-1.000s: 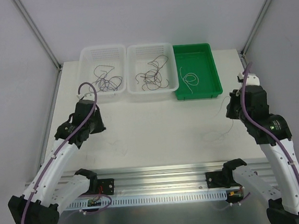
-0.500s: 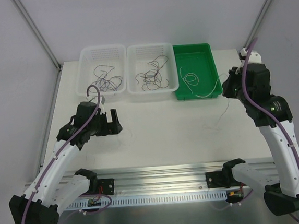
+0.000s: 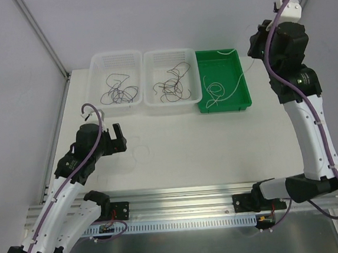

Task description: Untangle the cables

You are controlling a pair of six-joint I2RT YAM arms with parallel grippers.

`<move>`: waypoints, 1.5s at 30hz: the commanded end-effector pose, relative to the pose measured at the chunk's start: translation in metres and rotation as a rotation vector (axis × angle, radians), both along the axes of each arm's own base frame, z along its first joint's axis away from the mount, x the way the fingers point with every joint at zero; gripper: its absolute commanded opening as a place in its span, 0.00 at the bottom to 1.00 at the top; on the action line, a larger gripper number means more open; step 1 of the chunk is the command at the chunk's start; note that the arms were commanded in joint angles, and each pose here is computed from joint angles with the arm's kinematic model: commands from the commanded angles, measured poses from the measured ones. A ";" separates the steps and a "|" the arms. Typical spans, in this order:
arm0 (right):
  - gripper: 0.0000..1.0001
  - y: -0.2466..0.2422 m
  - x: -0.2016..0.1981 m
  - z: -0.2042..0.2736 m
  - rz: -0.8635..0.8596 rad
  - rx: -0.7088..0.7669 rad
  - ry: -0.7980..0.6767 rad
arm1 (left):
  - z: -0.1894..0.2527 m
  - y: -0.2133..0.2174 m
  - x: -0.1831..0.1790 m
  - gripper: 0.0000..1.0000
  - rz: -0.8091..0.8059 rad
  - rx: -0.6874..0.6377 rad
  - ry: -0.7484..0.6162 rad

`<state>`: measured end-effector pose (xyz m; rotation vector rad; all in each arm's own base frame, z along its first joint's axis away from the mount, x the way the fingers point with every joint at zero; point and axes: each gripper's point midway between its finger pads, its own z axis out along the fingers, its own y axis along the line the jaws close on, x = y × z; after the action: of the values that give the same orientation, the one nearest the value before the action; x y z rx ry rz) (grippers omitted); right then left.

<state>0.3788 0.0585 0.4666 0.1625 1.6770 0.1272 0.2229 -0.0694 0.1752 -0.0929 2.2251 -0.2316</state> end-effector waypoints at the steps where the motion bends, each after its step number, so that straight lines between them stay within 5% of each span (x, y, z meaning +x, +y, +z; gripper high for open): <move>1: 0.01 -0.007 0.029 0.052 -0.042 -0.027 -0.179 | 0.001 0.009 0.004 0.99 0.039 0.025 -0.022; 6: 0.04 -0.004 0.075 0.051 -0.068 -0.067 -0.219 | -0.002 0.006 0.004 0.99 0.028 0.024 -0.010; 14: 0.02 -0.006 0.154 -0.029 -0.094 -0.111 -0.108 | -0.004 0.007 0.004 0.99 0.030 0.031 -0.005; 23: 0.11 -0.006 0.215 -0.212 -0.045 -0.099 0.284 | -0.006 0.007 0.005 0.99 0.028 0.037 0.005; 29: 0.37 0.003 0.202 -0.286 0.020 -0.050 0.499 | -0.007 0.005 0.005 0.99 0.013 0.035 0.011; 30: 0.51 0.003 0.196 -0.298 0.024 -0.050 0.523 | -0.007 0.005 0.005 0.99 0.013 0.035 0.011; 33: 0.73 0.005 0.183 -0.280 0.039 -0.038 0.500 | -0.006 0.006 0.004 0.99 0.022 0.033 0.003; 42: 0.98 0.035 0.095 -0.214 0.204 -0.003 0.467 | 0.009 0.020 0.002 0.99 0.098 0.031 -0.072; 45: 0.99 0.055 0.056 -0.211 0.257 -0.019 0.487 | 0.017 0.028 0.001 0.99 0.142 0.031 -0.114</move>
<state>0.4768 0.0860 0.2307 0.0397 2.1944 0.1900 0.2224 -0.0552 0.1846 -0.1394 2.1612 -0.1716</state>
